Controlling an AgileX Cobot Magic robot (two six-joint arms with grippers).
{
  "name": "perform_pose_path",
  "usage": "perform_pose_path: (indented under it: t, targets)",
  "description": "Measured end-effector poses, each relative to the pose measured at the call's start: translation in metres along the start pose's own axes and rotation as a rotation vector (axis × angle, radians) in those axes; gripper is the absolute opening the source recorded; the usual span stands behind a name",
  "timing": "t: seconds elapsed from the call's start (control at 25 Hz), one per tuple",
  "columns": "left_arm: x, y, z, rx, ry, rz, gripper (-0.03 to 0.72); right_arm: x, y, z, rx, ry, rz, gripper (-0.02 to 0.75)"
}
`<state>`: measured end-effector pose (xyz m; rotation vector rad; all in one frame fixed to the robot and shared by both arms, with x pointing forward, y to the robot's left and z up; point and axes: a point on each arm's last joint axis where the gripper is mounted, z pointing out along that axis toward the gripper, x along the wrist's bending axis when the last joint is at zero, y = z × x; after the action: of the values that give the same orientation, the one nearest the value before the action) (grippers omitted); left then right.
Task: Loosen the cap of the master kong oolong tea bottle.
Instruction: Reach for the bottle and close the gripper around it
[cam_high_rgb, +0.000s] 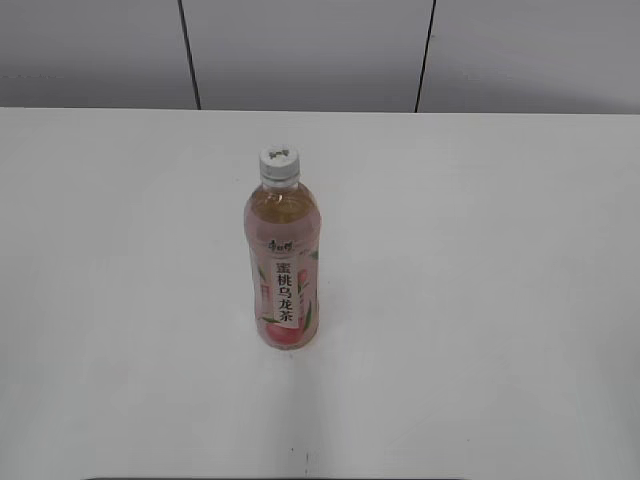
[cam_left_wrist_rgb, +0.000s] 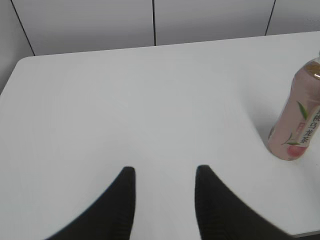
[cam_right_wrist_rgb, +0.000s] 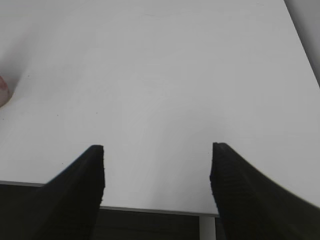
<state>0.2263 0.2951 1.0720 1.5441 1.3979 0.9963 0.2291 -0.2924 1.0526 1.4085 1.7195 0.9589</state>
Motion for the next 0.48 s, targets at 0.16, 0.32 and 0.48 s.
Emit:
perform_pose_path:
  t: [0.16,0.32,0.48]
  targets:
    - [0.0,0.0,0.0,0.0,0.0,0.0,0.245,0.0,0.0,0.0,0.0,0.0,0.0,0.502]
    - [0.0,0.0,0.0,0.0,0.0,0.0,0.245,0.0,0.0,0.0,0.0,0.0,0.0,0.502]
    - [0.0,0.0,0.0,0.0,0.0,0.0,0.245,0.0,0.0,0.0,0.0,0.0,0.0,0.502]
